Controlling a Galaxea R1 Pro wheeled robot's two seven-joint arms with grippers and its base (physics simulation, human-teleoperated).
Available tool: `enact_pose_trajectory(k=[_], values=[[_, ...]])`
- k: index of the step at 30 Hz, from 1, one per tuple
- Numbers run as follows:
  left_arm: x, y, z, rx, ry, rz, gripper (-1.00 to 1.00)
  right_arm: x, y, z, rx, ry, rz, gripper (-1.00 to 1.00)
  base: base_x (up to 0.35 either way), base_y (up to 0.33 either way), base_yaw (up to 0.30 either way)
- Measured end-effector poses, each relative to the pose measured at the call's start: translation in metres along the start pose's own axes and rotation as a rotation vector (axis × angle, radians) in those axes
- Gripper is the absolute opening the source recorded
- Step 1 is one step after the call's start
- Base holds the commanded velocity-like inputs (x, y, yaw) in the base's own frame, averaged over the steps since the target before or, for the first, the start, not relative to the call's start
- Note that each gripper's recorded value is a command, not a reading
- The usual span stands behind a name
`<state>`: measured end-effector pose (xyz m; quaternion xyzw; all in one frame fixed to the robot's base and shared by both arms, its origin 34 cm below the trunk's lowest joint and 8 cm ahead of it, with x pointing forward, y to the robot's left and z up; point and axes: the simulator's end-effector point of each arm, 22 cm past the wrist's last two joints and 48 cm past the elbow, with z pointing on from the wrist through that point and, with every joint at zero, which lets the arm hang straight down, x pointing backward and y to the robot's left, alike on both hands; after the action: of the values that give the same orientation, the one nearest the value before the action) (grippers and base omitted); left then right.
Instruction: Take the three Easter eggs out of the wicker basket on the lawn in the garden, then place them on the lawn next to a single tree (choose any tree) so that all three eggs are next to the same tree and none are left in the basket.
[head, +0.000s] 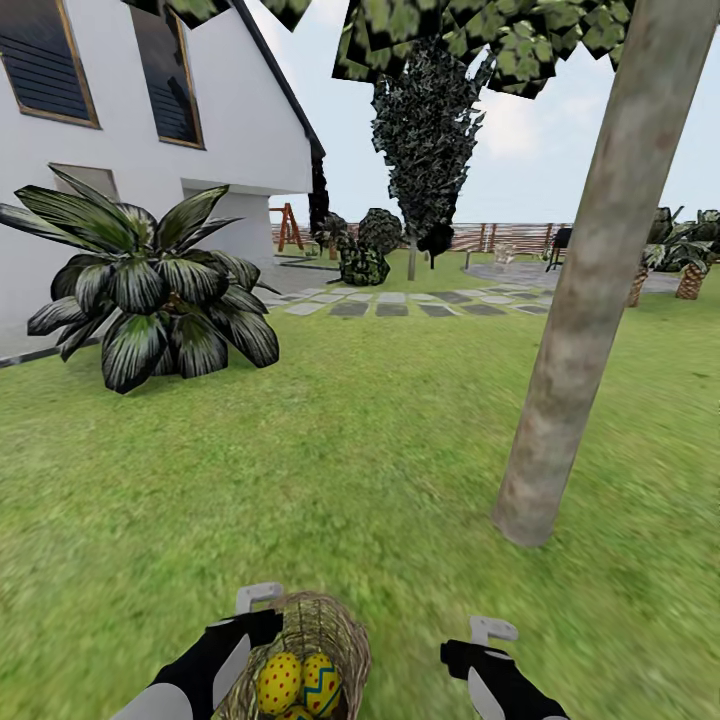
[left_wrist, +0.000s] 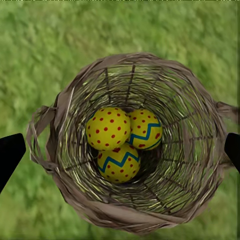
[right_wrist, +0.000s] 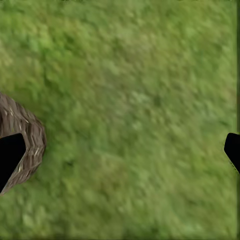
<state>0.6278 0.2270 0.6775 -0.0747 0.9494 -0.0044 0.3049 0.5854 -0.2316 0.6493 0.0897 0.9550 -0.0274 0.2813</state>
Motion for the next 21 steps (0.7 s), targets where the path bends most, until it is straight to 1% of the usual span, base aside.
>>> enact_pose_trajectory(k=[13,17,21], values=[[-0.0002,-0.0008,-0.0001,0.003,-0.001,0.001,1.0,0.0003,-0.0002,-0.0001,0.0,0.0,0.001,1.0,0.011,-0.07,0.0],[0.0001,-0.0007,-0.0002,0.003,-0.001,0.001,1.0,0.0005,-0.0002,-0.0002,0.0,0.001,0.001,1.0,0.124,-0.081,0.0],[0.0002,-0.0006,-0.0004,0.002,-0.001,0.002,1.0,0.0009,-0.0003,-0.0003,0.0,0.001,0.001,1.0,0.245,-0.062,0.0]])
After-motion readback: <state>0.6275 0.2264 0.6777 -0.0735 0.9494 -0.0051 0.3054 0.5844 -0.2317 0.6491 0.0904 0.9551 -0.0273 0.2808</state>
